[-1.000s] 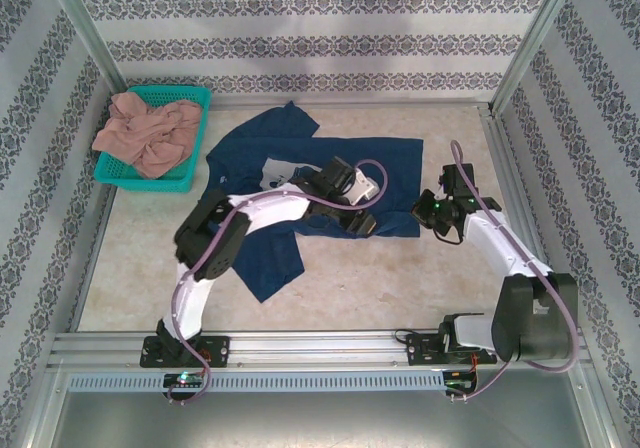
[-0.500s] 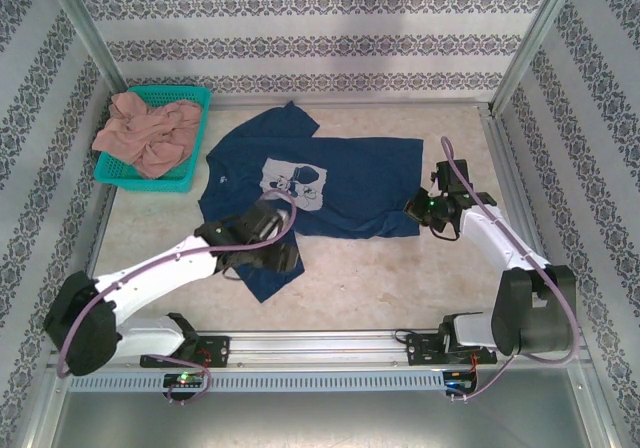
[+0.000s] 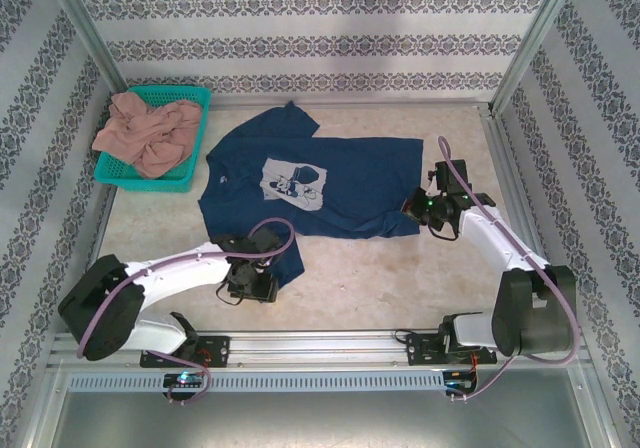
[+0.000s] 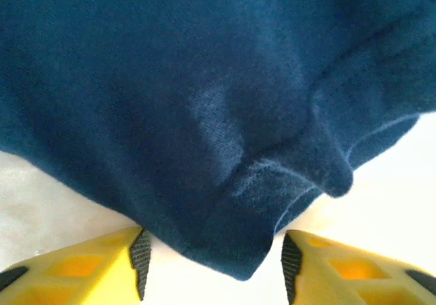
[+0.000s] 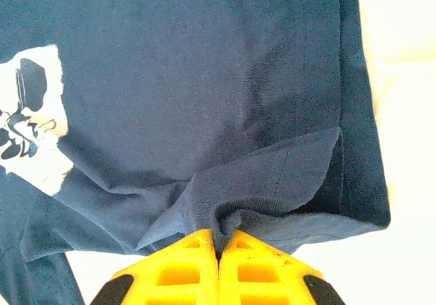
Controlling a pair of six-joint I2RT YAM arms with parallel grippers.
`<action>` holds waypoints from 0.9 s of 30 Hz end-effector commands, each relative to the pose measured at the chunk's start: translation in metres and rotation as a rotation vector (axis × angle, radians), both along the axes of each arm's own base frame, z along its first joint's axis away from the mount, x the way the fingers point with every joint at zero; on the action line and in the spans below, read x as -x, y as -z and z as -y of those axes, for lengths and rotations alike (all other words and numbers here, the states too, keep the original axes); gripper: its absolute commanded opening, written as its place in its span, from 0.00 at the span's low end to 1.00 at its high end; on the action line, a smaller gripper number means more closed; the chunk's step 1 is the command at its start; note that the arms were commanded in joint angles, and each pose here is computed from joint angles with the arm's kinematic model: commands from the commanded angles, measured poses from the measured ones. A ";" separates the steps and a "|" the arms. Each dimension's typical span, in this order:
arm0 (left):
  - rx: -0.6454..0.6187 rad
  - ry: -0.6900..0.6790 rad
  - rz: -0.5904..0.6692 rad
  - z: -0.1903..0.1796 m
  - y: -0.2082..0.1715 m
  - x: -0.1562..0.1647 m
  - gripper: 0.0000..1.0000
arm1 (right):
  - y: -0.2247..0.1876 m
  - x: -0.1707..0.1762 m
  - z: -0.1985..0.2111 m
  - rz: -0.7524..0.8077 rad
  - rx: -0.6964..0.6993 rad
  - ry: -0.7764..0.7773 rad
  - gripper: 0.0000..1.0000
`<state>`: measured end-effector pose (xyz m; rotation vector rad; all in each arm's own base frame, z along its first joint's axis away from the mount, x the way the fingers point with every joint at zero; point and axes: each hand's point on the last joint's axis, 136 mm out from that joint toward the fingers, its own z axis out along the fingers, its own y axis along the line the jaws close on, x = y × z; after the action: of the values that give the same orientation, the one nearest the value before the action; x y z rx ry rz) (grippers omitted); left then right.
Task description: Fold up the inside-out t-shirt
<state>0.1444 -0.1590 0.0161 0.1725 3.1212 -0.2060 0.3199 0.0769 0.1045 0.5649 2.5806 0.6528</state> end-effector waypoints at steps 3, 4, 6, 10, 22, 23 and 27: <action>0.011 0.030 -0.008 0.006 0.016 0.003 0.37 | 0.000 0.009 0.005 0.007 0.045 -0.010 0.00; 0.002 0.029 -0.004 0.004 0.019 0.002 0.35 | 0.000 0.009 0.005 0.004 0.043 -0.012 0.00; -0.001 0.031 0.010 0.005 0.023 -0.001 0.30 | 0.001 0.009 0.003 -0.001 0.037 -0.016 0.00; 0.005 0.046 0.024 0.008 0.027 -0.006 0.16 | 0.005 0.010 0.003 -0.007 0.039 -0.017 0.00; 0.059 -0.188 0.573 -0.026 -0.069 -0.074 0.00 | 0.017 -0.009 0.007 0.054 0.066 -0.027 0.00; 0.071 -0.218 0.621 -0.028 -0.077 -0.083 0.00 | 0.021 -0.013 0.003 0.046 0.044 -0.032 0.00; 0.059 -0.259 0.852 -0.034 -0.141 -0.121 0.00 | 0.014 -0.026 0.001 0.063 0.037 -0.036 0.00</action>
<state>0.2274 -0.1328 0.1023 -0.0409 2.4889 -0.2107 0.3299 0.0730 0.0719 0.5195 2.6107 0.5953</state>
